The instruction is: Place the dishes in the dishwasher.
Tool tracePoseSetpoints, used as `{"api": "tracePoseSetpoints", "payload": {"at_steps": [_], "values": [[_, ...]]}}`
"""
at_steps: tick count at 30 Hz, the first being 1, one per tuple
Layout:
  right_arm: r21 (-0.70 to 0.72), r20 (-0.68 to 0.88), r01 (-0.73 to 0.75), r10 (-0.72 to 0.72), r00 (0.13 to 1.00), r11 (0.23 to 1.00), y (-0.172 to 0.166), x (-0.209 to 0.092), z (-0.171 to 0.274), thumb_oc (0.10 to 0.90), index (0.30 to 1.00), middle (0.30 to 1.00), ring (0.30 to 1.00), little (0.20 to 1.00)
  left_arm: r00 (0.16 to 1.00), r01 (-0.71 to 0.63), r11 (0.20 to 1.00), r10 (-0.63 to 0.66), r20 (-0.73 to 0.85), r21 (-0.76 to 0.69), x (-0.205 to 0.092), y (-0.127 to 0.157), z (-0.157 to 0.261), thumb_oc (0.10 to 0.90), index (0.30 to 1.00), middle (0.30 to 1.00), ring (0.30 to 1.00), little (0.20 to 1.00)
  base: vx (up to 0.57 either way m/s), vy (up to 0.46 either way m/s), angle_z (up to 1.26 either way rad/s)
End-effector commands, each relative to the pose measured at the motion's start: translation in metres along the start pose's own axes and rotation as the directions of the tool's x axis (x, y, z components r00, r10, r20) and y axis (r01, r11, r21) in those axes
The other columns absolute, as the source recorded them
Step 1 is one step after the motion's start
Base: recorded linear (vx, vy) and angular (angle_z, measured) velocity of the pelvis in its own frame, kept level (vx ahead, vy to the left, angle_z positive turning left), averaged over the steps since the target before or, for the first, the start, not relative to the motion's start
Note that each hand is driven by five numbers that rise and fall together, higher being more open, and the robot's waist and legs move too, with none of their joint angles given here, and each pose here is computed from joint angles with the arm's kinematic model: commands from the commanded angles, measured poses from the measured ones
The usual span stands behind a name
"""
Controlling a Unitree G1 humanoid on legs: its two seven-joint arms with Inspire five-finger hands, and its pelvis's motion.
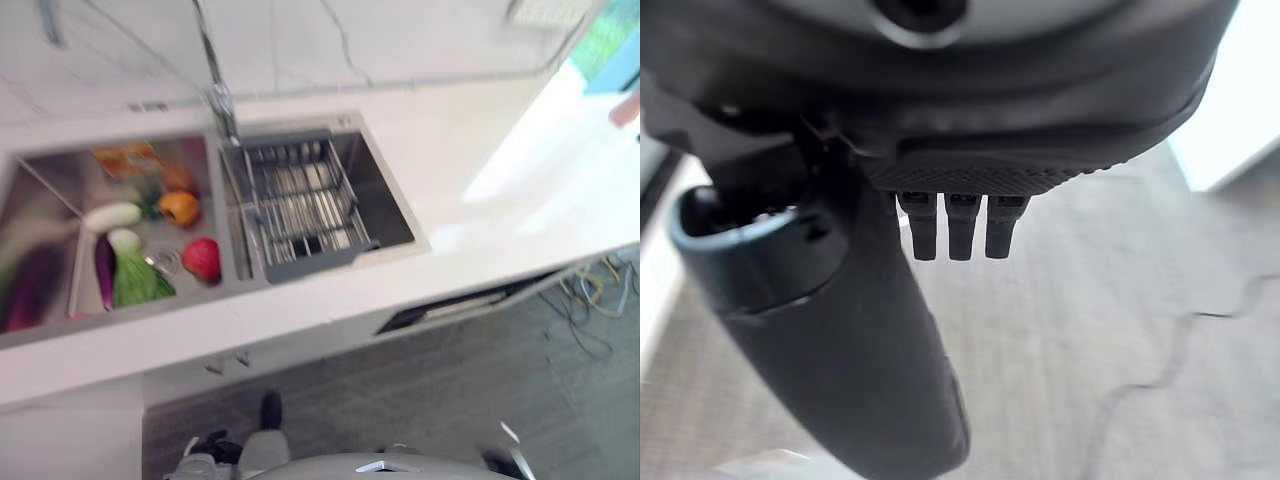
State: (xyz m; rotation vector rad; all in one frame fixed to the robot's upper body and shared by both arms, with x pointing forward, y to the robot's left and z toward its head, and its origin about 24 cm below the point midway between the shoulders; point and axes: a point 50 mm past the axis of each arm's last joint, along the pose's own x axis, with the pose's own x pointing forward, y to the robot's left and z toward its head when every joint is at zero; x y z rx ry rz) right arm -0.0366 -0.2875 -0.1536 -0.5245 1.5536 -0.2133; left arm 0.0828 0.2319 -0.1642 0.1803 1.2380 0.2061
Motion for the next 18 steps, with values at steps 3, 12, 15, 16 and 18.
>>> {"api": "tracePoseSetpoints", "payload": {"at_steps": [3, 12, 15, 16, 18], "values": [[0.194, 0.202, -0.104, 0.064, 0.977, 0.975, 0.014, -0.002, 0.078, 0.8, 0.9, 0.9, 0.9, 0.9, 0.985, 0.102, 0.991, -0.089, 0.146, -0.084, 0.002, -0.016, 0.046, 0.8, 0.9, 0.9, 0.9, 0.9, 0.13, -0.04, 0.21], [0.224, 0.178, -0.184, 0.146, 0.973, 0.957, 0.037, -0.006, 0.079, 0.8, 0.9, 0.9, 0.9, 0.9, 0.985, 0.107, 0.993, -0.098, 0.14, -0.052, 0.003, -0.016, 0.049, 0.8, 0.9, 0.9, 0.9, 0.9, 0.03, -0.131, 0.57], [0.22, 0.179, -0.201, 0.163, 0.97, 0.954, 0.037, -0.006, 0.08, 0.8, 0.9, 0.9, 0.9, 0.9, 0.988, 0.139, 0.99, -0.14, 0.067, 0.021, 0.001, -0.025, 0.027, 0.8, 0.9, 0.9, 0.9, 0.9, -0.01, -0.243, 0.28], [0.219, 0.168, -0.205, 0.17, 0.971, 0.954, 0.037, -0.005, 0.078, 0.8, 0.9, 0.9, 0.9, 0.9, 0.988, 0.146, 0.989, -0.147, 0.052, 0.031, 0.001, -0.028, 0.022, 0.8, 0.9, 0.9, 0.9, 0.9, 0.0, -0.124, 0.16], [0.222, 0.147, -0.211, 0.181, 0.972, 0.952, 0.038, -0.005, 0.073, 0.8, 0.9, 0.9, 0.9, 0.9, 0.987, 0.157, 0.988, -0.157, 0.033, 0.014, 0.0, -0.032, 0.016, 0.8, 0.9, 0.9, 0.9, 0.9, -0.01, -0.102, 0.13]]}}
